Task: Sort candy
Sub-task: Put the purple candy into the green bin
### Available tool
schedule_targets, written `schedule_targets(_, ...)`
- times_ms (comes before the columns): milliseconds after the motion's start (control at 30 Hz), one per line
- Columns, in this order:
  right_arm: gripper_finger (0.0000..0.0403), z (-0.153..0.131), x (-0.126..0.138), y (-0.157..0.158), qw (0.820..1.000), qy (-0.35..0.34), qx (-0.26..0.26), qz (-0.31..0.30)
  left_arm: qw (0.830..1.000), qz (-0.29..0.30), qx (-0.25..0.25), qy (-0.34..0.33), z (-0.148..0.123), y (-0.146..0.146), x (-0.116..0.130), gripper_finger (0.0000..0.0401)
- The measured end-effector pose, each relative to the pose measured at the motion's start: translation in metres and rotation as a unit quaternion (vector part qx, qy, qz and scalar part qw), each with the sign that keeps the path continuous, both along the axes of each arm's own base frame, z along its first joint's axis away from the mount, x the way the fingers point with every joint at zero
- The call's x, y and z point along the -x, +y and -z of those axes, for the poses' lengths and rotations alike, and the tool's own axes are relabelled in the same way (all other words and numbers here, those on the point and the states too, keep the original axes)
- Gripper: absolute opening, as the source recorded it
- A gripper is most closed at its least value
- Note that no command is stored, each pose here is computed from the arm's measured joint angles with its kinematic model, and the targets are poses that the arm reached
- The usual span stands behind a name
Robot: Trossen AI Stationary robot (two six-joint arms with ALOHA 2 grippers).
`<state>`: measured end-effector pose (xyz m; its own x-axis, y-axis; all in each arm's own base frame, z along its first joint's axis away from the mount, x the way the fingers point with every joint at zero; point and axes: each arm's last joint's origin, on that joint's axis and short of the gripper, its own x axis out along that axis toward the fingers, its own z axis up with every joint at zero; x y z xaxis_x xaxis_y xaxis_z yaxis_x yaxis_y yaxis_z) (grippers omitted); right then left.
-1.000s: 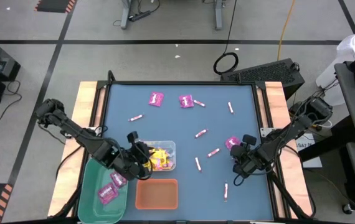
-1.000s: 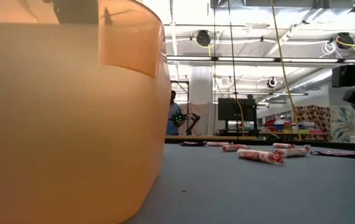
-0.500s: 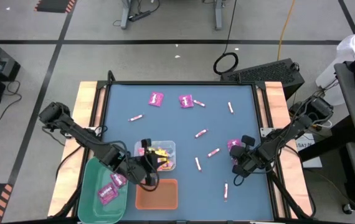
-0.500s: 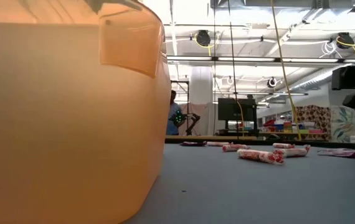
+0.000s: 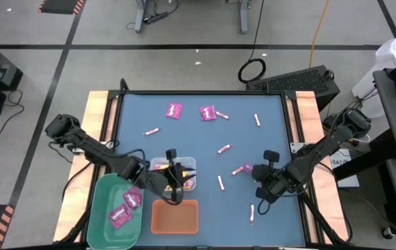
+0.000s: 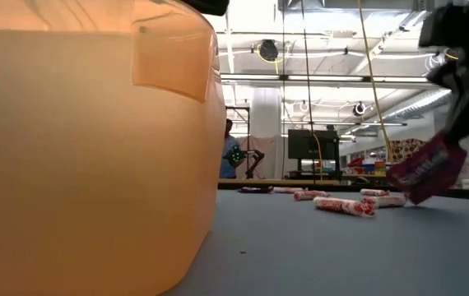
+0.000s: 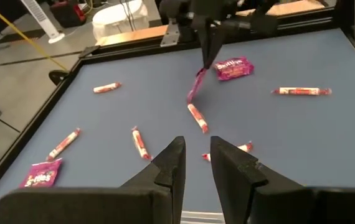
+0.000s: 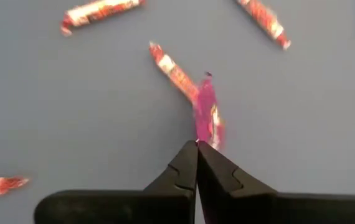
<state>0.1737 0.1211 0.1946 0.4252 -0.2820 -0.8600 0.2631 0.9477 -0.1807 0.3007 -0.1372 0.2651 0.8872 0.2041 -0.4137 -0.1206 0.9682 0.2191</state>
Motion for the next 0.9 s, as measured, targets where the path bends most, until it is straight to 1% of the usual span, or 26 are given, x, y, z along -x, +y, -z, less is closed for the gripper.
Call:
schedule_targets(167, 0.0000, -0.026, -0.003, 0.002, 1.000, 0.004, 0.017, 0.000, 1.000, -0.007, 0.002, -0.003, 0.000, 0.004, -0.002, 0.0081)
schedule_targets(400, 0.0000, -0.043, -0.008, 0.005, 1.000, -0.007, 0.014, -0.011, 1.000, -0.008, 0.002, -0.008, -0.001, 0.006, -0.004, 0.0081)
schedule_targets(500, 0.0000, -0.053, -0.011, 0.008, 0.999, -0.026, 0.016, -0.017, 1.000, -0.017, 0.000, -0.011, 0.005, 0.009, -0.012, 0.0089)
schedule_targets(600, 0.0000, -0.066, -0.016, 0.010, 0.998, -0.057, 0.021, -0.023, 1.000, -0.005, -0.001, -0.025, 0.013, 0.010, -0.025, 0.0112)
schedule_targets(733, 0.0000, -0.085, -0.023, 0.016, 0.993, -0.107, 0.029, -0.037, 0.999, 0.021, -0.012, -0.048, 0.026, 0.010, -0.043, 0.0160)
schedule_targets(833, 0.0000, -0.095, -0.028, 0.020, 0.989, -0.134, 0.030, -0.056, 0.997, 0.026, -0.037, -0.065, 0.031, 0.012, -0.052, 0.0195)
schedule_targets(900, 0.0000, -0.099, -0.030, 0.022, 0.987, -0.145, 0.029, -0.068, 0.996, 0.030, -0.055, -0.067, 0.035, 0.013, -0.057, 0.0211)
